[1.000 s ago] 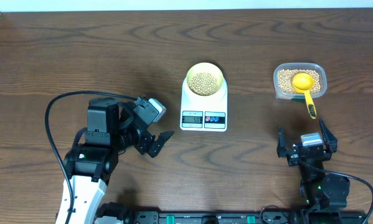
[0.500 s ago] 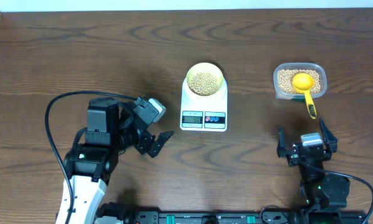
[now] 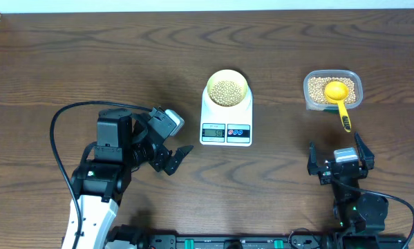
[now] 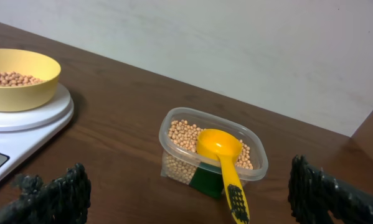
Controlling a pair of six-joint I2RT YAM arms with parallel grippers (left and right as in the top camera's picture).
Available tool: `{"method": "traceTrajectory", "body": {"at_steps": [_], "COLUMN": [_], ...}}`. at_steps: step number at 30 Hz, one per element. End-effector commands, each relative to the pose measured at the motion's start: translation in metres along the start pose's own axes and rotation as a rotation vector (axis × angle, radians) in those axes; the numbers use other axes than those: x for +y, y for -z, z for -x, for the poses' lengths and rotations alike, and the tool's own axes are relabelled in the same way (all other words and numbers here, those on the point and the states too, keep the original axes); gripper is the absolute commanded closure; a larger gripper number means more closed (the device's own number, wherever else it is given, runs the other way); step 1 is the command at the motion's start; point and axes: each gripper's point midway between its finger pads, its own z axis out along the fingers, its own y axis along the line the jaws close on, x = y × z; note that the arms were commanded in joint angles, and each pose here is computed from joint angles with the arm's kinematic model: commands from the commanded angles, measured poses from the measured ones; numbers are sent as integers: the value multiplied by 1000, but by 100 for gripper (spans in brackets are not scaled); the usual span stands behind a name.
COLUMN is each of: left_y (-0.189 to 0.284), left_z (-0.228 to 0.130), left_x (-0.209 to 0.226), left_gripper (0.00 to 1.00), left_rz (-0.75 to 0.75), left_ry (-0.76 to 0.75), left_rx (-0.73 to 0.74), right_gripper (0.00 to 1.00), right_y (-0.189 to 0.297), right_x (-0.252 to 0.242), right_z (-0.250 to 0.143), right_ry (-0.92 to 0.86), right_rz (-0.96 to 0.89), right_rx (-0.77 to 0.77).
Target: Scoop item into bowl and weigh 50g on scale
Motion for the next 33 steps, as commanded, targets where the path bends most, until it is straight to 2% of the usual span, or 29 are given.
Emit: {"method": "traceTrajectory", "body": {"at_steps": [1,25,29,33], "left_y": [2,8,23,41], "left_z": [5,9,24,25], "left_x": [1,-1,-3,19], "left_gripper": [1,2,3,2], "left_rz": [-3,7,48,230], "left_ry": [-8,-22,-73,-65], "left_rx": [-14,-36,-112,-139], "right_gripper": [1,1,1,1], "right_y": [0,0,0,0], "right_x": [0,0,0,0], "right_z": [-1,-1,-1,-1], "right_ry": [8,8,8,8], "right_rz": [-5,-5,-5,-5], "right_rx": [2,2,2,2]}}
